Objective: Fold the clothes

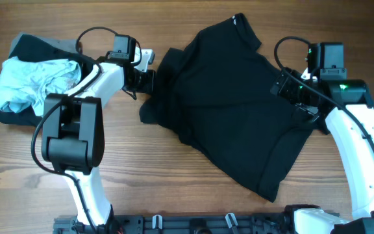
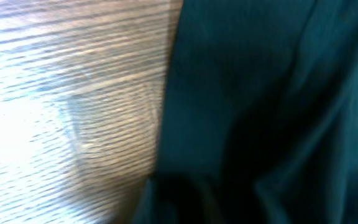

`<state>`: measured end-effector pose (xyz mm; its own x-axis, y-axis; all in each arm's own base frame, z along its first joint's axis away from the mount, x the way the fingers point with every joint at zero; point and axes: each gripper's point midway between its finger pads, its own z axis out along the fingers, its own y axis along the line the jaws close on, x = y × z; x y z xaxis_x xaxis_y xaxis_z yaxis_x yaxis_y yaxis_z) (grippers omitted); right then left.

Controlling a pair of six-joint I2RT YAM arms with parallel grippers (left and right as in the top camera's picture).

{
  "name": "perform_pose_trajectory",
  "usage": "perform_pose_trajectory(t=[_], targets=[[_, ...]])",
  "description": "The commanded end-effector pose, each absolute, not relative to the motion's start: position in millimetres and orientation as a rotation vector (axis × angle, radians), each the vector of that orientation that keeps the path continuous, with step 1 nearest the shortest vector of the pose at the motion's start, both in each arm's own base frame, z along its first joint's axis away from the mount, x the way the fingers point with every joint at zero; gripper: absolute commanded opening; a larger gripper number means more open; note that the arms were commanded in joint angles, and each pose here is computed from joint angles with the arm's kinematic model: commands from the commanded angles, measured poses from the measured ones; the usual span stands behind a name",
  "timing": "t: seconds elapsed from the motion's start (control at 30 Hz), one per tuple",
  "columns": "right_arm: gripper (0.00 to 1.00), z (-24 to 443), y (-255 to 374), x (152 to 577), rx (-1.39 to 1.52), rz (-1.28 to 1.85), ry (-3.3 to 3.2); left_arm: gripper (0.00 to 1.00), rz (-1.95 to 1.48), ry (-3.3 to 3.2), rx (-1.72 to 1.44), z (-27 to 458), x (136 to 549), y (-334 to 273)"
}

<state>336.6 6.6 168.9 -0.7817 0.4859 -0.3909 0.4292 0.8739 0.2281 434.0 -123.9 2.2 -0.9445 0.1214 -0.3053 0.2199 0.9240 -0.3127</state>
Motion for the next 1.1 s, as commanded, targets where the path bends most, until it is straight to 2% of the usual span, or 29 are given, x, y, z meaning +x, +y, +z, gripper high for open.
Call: perform_pose_trajectory(t=[0.0, 0.07, 0.2, 0.33, 0.4, 0.47, 0.53, 0.57, 0.63, 0.73, 0.87, 0.9, 0.93, 1.0, 1.03, 1.07], targets=[[0.84, 169.2, -20.6, 337.7, 0.836, 0.099, 2.539, 0.04, -0.49, 2.882, 0.251, -15.0, 418.4, -124.1], [0.84, 169.2, -32.9, 337.0, 0.882, 0.088, 2.522, 0.04, -0.362, 2.915, 0.184, -16.3, 419.8, -104.7], [0.82, 167.8, -68.4, 336.2, 0.917, 0.035, 2.493, 0.04, 0.059, 2.916, -0.245, -9.2, 430.9, -23.8], [0.83, 150.3, -81.1, 354.1, 0.669, -0.04, 2.522, 0.04, 0.081, 2.849, -0.544, 4.6, 433.3, 23.7], [0.84, 126.1, -93.6, 353.4, 0.695, -0.138, 2.571, 0.04, 0.005, 2.809, -0.632, 14.4, 436.5, 35.2], [0.81, 104.9, -113.3, 343.9, 0.853, -0.235, 2.592, 0.04, -0.133, 2.808, -0.571, 21.4, 441.0, 23.5], [0.75, 76.3, -129.1, 329.8, 1.025, -0.24, 2.641, 0.09, -0.315, 2.81, -0.404, 29.9, 445.3, -2.7], [0.62, 62.4, -137.1, 317.0, 1.14, -0.235, 2.666, 0.16, -0.398, 2.81, -0.312, 32.8, 446.0, -19.3], [0.52, 49.0, -144.9, 298.7, 1.308, -0.202, 2.682, 0.23, -0.444, 2.814, -0.225, 34.3, 444.8, -34.2], [0.52, 35.9, -147.0, 280.7, 1.481, -0.002, 2.701, 0.3, -0.44, 2.83, -0.047, 33.5, 440.0, -57.5], [0.69, 26.2, -149.0, 267.0, 1.573, 0.12, 2.72, 0.47, -0.443, 2.837, 0.129, 33.0, 433.1, -89.9], [0.69, 23.1, -148.9, 266.3, 1.577, 0.121, 2.721, 0.48, -0.446, 2.838, 0.15, 33.0, 431.8, -96.0], [0.63, 19.3, -147.4, 267.5, 1.576, 0.138, 2.717, 0.49, -0.448, 2.838, 0.163, 33.0, 430.9, -100.1], [0.58, 13.6, -143.5, 271.2, 1.572, 0.185, 2.7, 0.49, -0.452, 2.839, 0.185, 33.0, 429.0, -106.9], [0.58, 10.9, -143.2, 272.6, 1.578, 0.194, 2.685, 0.49, -0.454, 2.842, 0.191, 32.8, 427.9, -108.9], [0.65, 8.0, -144.3, 273.9, 1.591, 0.19, 2.663, 0.49, -0.455, 2.848, 0.194, 32.5, 426.3, -110.1]])
